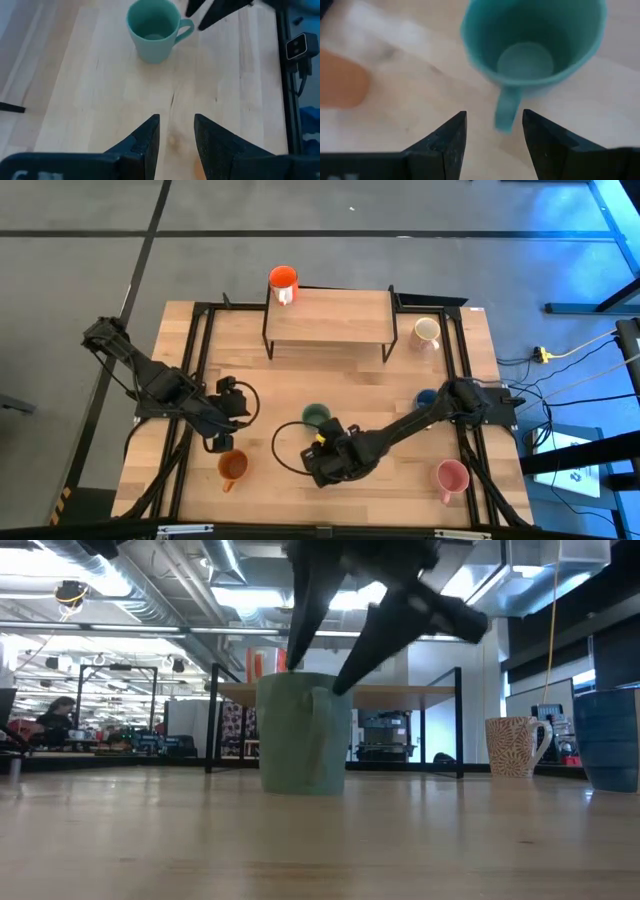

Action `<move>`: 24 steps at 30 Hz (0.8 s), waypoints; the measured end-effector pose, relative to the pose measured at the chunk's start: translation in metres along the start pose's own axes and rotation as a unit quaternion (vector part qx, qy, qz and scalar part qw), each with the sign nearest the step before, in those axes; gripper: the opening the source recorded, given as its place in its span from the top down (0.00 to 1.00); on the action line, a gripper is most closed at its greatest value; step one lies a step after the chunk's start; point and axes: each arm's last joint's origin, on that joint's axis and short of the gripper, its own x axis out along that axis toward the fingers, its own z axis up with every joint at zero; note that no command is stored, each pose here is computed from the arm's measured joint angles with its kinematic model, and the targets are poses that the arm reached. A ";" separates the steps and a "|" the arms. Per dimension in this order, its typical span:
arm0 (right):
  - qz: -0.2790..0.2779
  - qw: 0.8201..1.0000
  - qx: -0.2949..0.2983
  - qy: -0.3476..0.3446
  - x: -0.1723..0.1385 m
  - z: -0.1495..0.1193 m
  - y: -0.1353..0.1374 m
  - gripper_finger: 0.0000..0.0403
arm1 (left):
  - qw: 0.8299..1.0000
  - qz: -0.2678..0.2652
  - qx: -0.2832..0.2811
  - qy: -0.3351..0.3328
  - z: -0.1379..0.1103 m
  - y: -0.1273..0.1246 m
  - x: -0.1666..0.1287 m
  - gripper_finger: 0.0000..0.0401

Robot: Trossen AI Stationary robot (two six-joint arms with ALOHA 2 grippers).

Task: Place coffee mugs
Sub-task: Put the green mug on the shelf

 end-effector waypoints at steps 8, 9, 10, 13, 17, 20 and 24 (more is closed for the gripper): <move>-0.024 0.999 -0.015 -0.044 0.016 -0.011 -0.003 0.57 | 1.000 -0.015 0.019 0.013 -0.001 -0.001 0.000 0.71; -0.026 0.998 -0.018 -0.055 0.016 -0.012 -0.004 0.59 | 1.000 -0.015 0.023 0.013 -0.001 -0.001 0.000 0.71; -0.025 0.997 -0.019 -0.067 0.016 -0.014 -0.004 0.61 | 0.999 -0.015 0.028 0.013 -0.001 -0.001 0.000 0.71; -0.027 0.996 -0.025 -0.086 0.018 -0.018 -0.006 0.70 | 0.999 -0.015 0.032 0.013 -0.001 -0.001 0.000 0.71; -0.032 0.995 -0.028 -0.085 0.026 -0.023 -0.011 0.86 | 0.999 -0.016 0.042 0.014 -0.001 -0.001 0.000 0.71; -0.038 0.994 -0.038 -0.091 0.026 -0.025 -0.012 0.94 | 0.999 -0.017 0.049 0.015 -0.001 -0.001 0.000 0.71; -0.040 0.993 -0.049 -0.098 0.028 -0.025 -0.012 0.94 | 0.998 -0.018 0.058 0.015 -0.001 -0.001 0.000 0.71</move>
